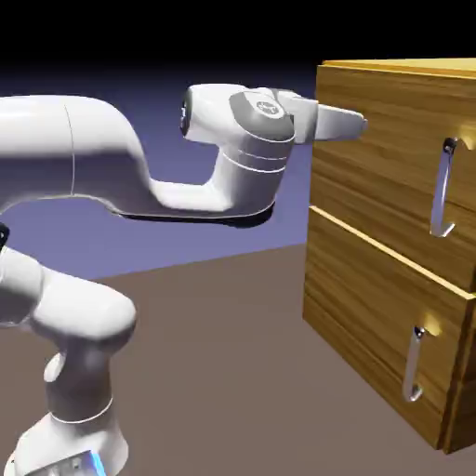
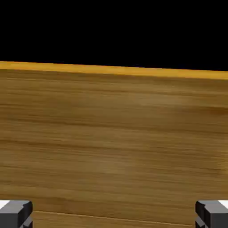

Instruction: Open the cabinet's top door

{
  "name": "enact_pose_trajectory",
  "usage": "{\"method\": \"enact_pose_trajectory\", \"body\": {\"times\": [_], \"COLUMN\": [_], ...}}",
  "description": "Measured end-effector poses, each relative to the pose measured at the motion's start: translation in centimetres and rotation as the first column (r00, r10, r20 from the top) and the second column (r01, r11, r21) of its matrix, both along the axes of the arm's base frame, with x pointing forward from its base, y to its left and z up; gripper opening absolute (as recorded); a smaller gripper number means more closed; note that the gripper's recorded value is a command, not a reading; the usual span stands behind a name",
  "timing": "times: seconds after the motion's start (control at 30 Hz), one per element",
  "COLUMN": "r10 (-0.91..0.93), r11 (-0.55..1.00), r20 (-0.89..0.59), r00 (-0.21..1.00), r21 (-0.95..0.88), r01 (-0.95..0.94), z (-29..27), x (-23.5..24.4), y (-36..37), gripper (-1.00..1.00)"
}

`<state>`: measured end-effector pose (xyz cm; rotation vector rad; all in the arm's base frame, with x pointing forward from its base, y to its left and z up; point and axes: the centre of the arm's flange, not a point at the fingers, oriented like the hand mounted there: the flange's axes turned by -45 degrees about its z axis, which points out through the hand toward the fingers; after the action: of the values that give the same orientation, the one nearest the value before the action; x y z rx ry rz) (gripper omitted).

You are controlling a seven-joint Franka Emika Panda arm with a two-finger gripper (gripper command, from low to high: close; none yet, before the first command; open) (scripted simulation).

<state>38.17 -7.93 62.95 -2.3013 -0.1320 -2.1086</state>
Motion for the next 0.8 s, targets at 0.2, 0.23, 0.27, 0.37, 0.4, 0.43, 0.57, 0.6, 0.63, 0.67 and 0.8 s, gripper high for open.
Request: {"method": "enact_pose_trajectory", "body": {"times": [0.2, 0.23, 0.27, 0.37, 0.4, 0.43, 0.57, 0.6, 0.63, 0.67, 0.8], "r10": [-0.011, -0.013, -0.015, -0.021, -0.022, -0.024, -0.031, -0.032, -0.033, -0.034, -0.035], "r11": [1.000, 1.000, 1.000, 0.999, 0.999, 0.999, 0.999, 0.998, 0.998, 0.998, 0.998], "r20": [0.045, 0.051, 0.057, 0.070, 0.074, 0.077, 0.085, 0.086, 0.086, 0.086, 0.085], "r00": [0.999, 0.999, 0.998, 0.997, 0.997, 0.997, 0.996, 0.996, 0.996, 0.996, 0.996], "r21": [0.019, 0.022, 0.025, 0.033, 0.036, 0.038, 0.046, 0.047, 0.049, 0.050, 0.052], "r01": [0.010, 0.012, 0.013, 0.018, 0.020, 0.021, 0.027, 0.028, 0.029, 0.030, 0.031], "z": [-1.7, -2.0, -2.4, -3.8, -4.4, -4.9, -7.4, -8.1, -8.8, -9.5, -10.2], "x": [1.3, 1.5, 1.8, 2.7, 3.0, 3.4, 4.8, 5.2, 5.6, 6.0, 8.4], "y": [-3.3, -3.9, -4.4, -6.1, -6.7, -7.3, -9.5, -10.1, -10.6, -11.1, -11.6], "gripper": [0.00, 0.00, 0.00, 0.00, 0.00, 0.00, 0.00, 0.00, 0.00, 0.00, 0.00]}}
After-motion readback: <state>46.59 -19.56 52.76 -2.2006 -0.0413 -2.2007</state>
